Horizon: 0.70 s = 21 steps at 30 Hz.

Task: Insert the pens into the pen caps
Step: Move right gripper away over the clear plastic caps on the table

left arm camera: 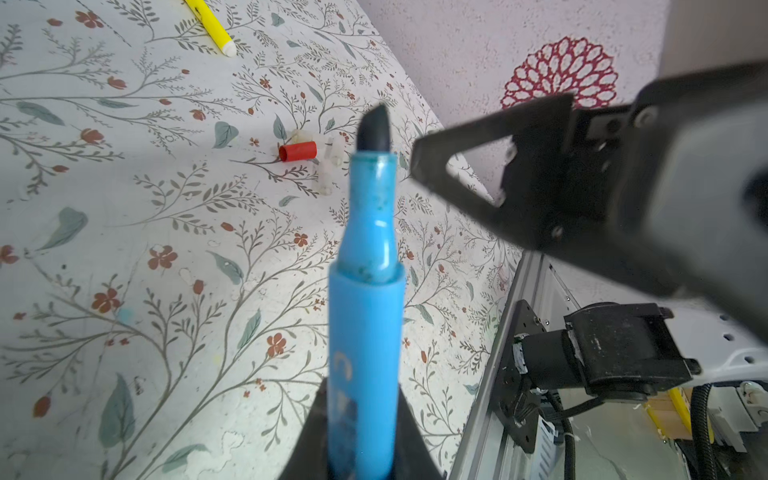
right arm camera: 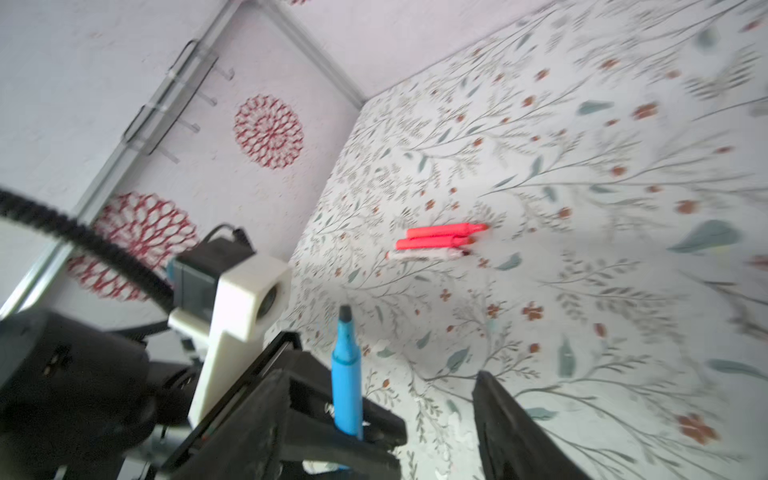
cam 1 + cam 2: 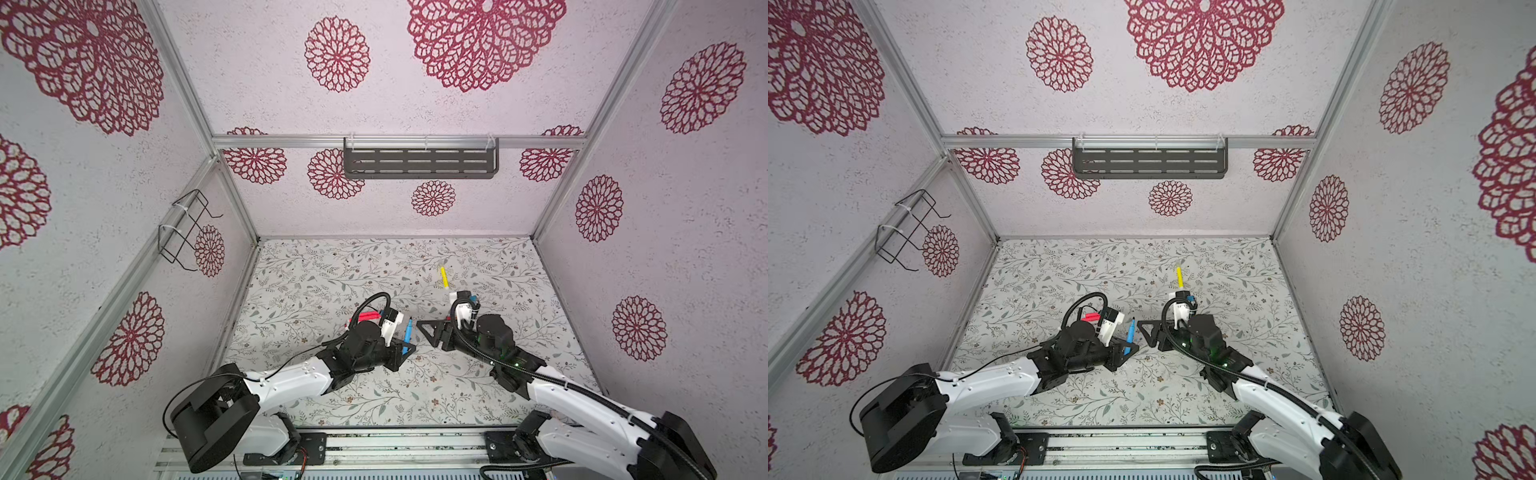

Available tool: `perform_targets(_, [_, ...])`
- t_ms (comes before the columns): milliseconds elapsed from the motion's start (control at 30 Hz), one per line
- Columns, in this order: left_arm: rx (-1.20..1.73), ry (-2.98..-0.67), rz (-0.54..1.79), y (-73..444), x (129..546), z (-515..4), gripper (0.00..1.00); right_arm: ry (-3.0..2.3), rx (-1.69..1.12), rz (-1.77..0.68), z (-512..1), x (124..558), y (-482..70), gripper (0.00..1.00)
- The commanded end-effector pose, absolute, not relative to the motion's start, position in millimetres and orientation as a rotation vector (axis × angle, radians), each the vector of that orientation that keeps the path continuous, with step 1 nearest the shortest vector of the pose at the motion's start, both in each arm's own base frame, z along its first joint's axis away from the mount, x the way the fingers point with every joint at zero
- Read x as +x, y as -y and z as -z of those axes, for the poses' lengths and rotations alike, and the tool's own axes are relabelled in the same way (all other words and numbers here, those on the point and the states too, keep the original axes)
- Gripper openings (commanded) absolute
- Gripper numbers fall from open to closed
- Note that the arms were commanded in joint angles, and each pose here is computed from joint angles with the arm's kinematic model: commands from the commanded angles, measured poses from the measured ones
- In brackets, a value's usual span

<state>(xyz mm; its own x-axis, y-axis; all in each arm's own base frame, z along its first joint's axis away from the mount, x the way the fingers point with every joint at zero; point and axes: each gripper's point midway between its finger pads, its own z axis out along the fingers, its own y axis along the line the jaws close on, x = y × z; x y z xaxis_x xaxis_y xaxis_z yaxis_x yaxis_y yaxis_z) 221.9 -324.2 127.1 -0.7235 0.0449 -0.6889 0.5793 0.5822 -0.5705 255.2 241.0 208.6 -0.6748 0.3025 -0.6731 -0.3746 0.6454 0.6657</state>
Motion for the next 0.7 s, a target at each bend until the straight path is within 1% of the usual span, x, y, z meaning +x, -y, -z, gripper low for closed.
perform_targets(0, [0.490, -2.169, 1.081, 319.9, 222.7, -128.7, 0.00, -2.230, 0.125, -0.661, -181.1, 272.3, -179.8, 0.71])
perform_targets(33, [0.489, -2.172, 1.078, 319.4, 222.6, -128.5, 0.00, -2.281, 0.182, -0.601, -172.7, 274.7, -168.0, 0.71])
perform_targets(100, [0.488, -2.178, 1.061, 317.3, 223.1, -128.1, 0.00, -2.392, 0.292, -0.481, -153.3, 280.1, -143.5, 0.65])
perform_targets(167, [0.491, -2.179, 1.048, 315.7, 222.6, -128.6, 0.00, -2.451, 0.314, -0.416, -141.1, 283.5, -134.2, 0.64])
perform_targets(367, [0.499, -2.189, 1.011, 310.3, 218.6, -127.3, 0.00, -2.520, 0.295, -0.374, -119.7, 296.7, -133.4, 0.63])
perform_targets(667, [0.501, -2.188, 0.998, 306.0, 211.3, -126.3, 0.00, -2.588, 0.307, -0.233, -88.0, 312.8, -127.0, 0.49])
